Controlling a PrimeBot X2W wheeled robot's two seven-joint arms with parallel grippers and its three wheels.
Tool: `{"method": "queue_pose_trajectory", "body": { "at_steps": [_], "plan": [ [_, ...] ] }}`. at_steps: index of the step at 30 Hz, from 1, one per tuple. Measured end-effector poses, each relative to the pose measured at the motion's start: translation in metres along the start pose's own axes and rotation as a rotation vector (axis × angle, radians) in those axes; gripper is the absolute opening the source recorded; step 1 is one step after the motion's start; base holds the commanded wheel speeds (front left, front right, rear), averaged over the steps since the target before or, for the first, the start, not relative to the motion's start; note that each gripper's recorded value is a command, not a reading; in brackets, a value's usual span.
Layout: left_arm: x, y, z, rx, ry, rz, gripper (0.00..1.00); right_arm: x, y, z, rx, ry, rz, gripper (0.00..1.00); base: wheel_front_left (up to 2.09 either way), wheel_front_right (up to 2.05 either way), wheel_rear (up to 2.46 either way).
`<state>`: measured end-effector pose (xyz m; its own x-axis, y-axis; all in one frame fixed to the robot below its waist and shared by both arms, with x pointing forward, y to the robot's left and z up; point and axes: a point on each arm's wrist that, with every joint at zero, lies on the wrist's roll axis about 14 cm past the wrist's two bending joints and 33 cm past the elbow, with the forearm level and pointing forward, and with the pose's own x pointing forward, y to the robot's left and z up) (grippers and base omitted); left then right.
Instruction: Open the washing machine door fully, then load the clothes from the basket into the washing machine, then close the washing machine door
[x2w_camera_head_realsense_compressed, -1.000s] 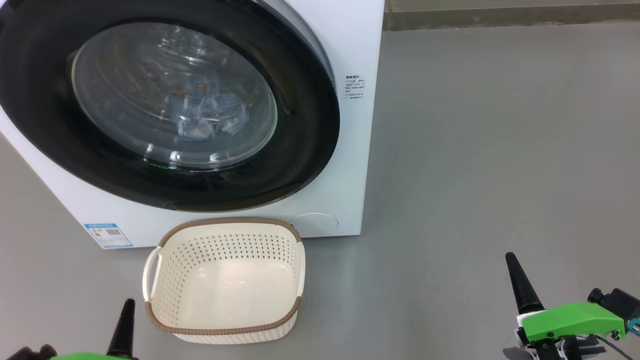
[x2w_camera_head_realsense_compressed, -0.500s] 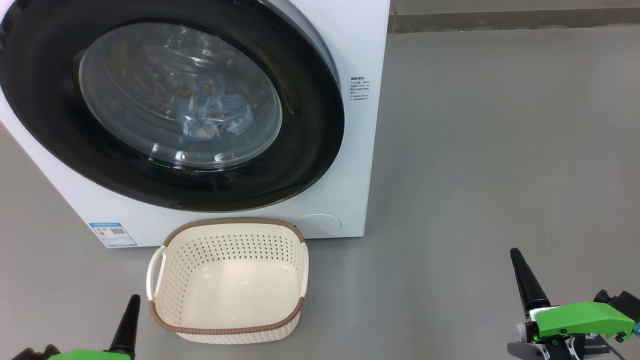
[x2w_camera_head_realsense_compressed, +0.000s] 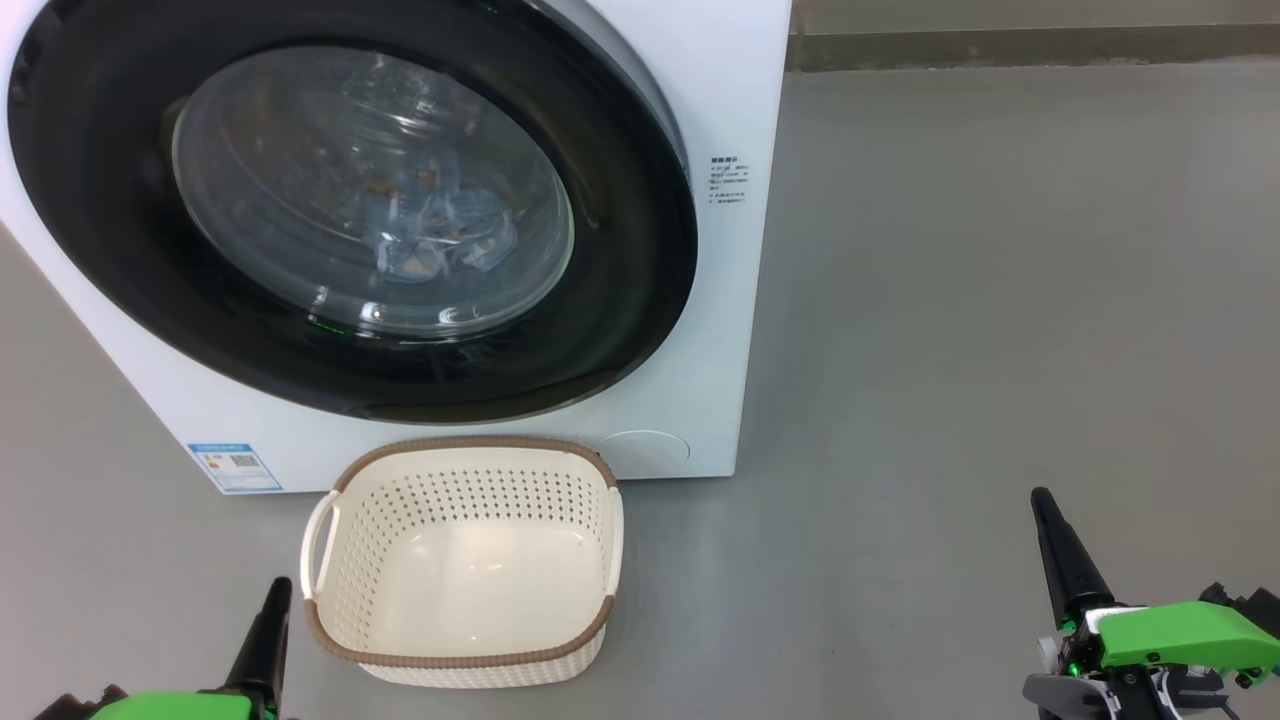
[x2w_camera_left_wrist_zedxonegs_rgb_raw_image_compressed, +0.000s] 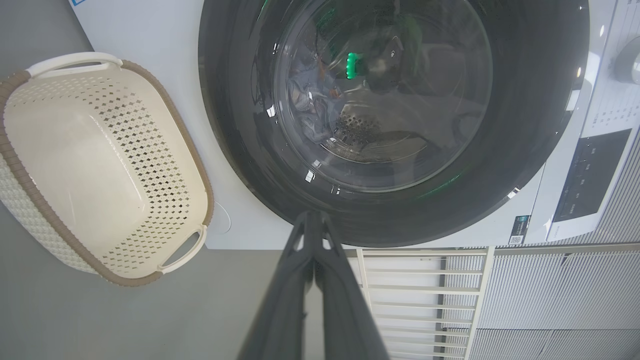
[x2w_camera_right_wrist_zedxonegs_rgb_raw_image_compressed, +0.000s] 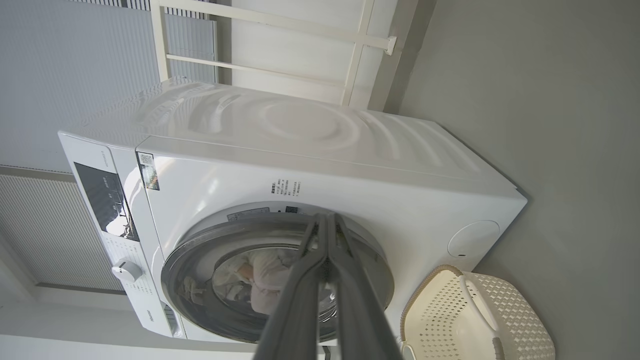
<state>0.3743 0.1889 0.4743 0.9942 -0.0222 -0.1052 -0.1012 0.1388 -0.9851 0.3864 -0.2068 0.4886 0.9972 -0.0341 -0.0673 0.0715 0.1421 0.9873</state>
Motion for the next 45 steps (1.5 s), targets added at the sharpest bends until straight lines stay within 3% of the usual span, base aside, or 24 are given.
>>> {"method": "queue_pose_trajectory", "body": {
  "at_steps": [14, 45],
  "plan": [
    [0.0019, -0.0093, 0.0, -0.139, 0.001, -0.033, 0.0, -0.0022, 0.004, 0.0015, 0.136, 0.004, 0.022, 0.0, 0.0, 0.0, 0.0],
    [0.0022, -0.0098, -0.0001, -0.14, 0.001, -0.035, 0.0, -0.0022, 0.0043, 0.0018, 0.15, 0.002, 0.024, 0.0, 0.0, 0.0, 0.0]
  ]
}}
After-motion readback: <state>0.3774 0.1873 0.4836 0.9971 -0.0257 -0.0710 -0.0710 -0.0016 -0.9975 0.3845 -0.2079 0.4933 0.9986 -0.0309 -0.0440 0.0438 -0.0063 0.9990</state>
